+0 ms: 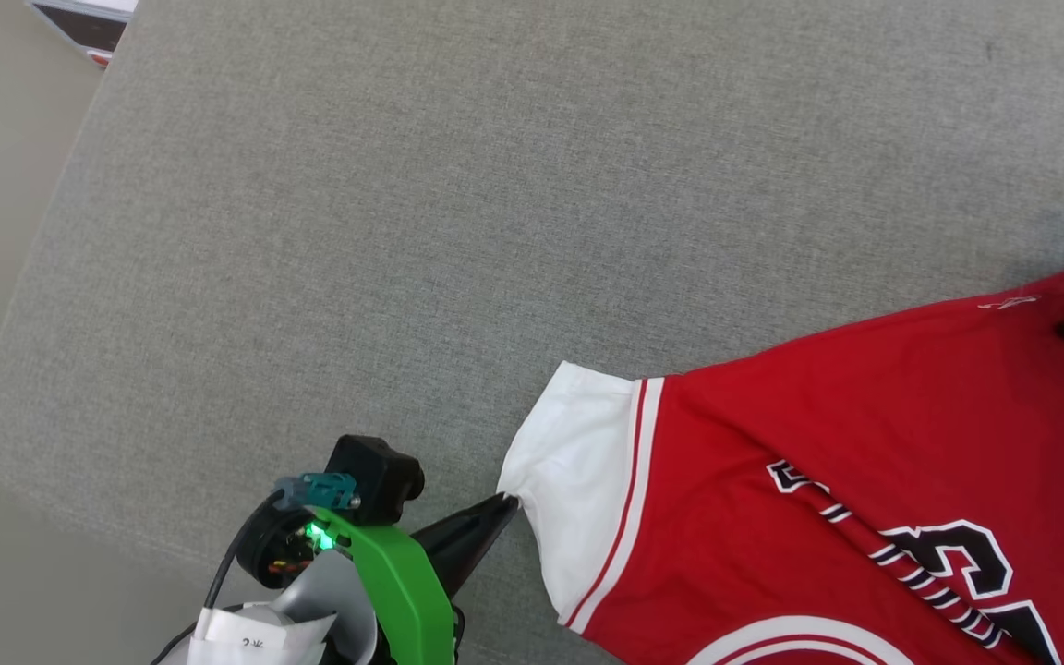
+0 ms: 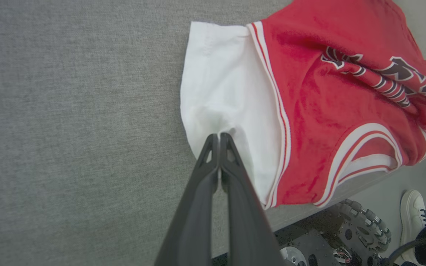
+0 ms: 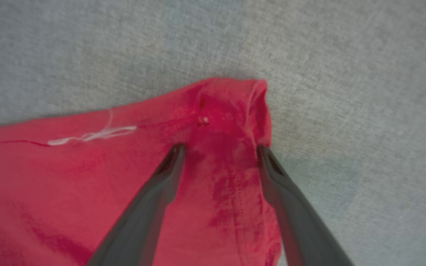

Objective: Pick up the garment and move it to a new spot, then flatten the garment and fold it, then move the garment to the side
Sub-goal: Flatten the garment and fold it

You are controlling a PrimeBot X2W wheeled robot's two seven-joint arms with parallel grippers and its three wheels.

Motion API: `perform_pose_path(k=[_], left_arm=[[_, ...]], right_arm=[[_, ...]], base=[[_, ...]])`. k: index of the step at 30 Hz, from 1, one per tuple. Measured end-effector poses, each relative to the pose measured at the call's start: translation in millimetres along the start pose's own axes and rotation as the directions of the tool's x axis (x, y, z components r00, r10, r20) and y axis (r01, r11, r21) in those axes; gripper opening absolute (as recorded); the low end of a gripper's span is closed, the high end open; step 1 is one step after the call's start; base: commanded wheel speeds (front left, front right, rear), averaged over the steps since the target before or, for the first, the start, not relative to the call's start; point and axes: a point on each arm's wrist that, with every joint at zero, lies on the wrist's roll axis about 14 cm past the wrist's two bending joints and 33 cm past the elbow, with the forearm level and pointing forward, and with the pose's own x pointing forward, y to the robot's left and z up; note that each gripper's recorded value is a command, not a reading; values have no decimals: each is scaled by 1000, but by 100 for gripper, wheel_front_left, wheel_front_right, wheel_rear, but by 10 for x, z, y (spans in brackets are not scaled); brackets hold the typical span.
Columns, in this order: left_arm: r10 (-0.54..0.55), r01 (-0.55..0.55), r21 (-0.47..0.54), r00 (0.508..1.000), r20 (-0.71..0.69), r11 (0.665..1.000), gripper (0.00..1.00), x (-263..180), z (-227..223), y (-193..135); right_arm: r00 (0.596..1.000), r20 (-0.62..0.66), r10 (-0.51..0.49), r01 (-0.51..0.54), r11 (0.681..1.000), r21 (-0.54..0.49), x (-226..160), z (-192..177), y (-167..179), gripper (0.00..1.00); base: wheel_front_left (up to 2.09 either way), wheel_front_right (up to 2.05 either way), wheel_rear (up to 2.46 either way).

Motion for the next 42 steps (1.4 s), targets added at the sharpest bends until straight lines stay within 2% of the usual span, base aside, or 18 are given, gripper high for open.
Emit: perform_pose_path(k=[9,10,11,17,23,31,37,40,42], left_arm=[[35,-35,-14,999,-16,999,0,-3,-58,96],[37,-37,-14,999,-16,999,0,-1,-56,104],[39,-39,-14,999,-16,999,0,2,-52,111],[43,-43,-12,999,-7,999,0,-1,-32,119],[51,-52,5,998,48,999,0,-37,97,141],[103,-112,40,978,179,993,0,-164,429,257],[114,-153,100,939,324,983,0,-331,863,286],[107,-173,129,907,406,976,0,-427,1121,268],[97,-186,153,884,457,971,0,-497,1287,243]], right_arm=[[998,-67,-2,-2,998,-59,260,-40,43,100],[997,-71,-3,-2,998,-64,272,-45,46,34],[997,-74,-1,-4,998,-68,284,-49,52,0],[1000,-18,20,-21,998,-59,282,21,92,0],[993,111,36,-33,999,-36,149,161,106,0],[943,329,39,-36,999,-14,-256,359,76,0],[848,530,-5,-5,1000,16,-801,505,-94,0],[791,611,-38,22,999,33,-1091,526,-205,0],[737,674,-51,28,999,44,-1306,535,-249,0]], base=[[0,0,0],[0,0,0],[0,0,0],[0,0,0],[0,0,0],[0,0,0],[0,0,0],[0,0,0],[0,0,0]])
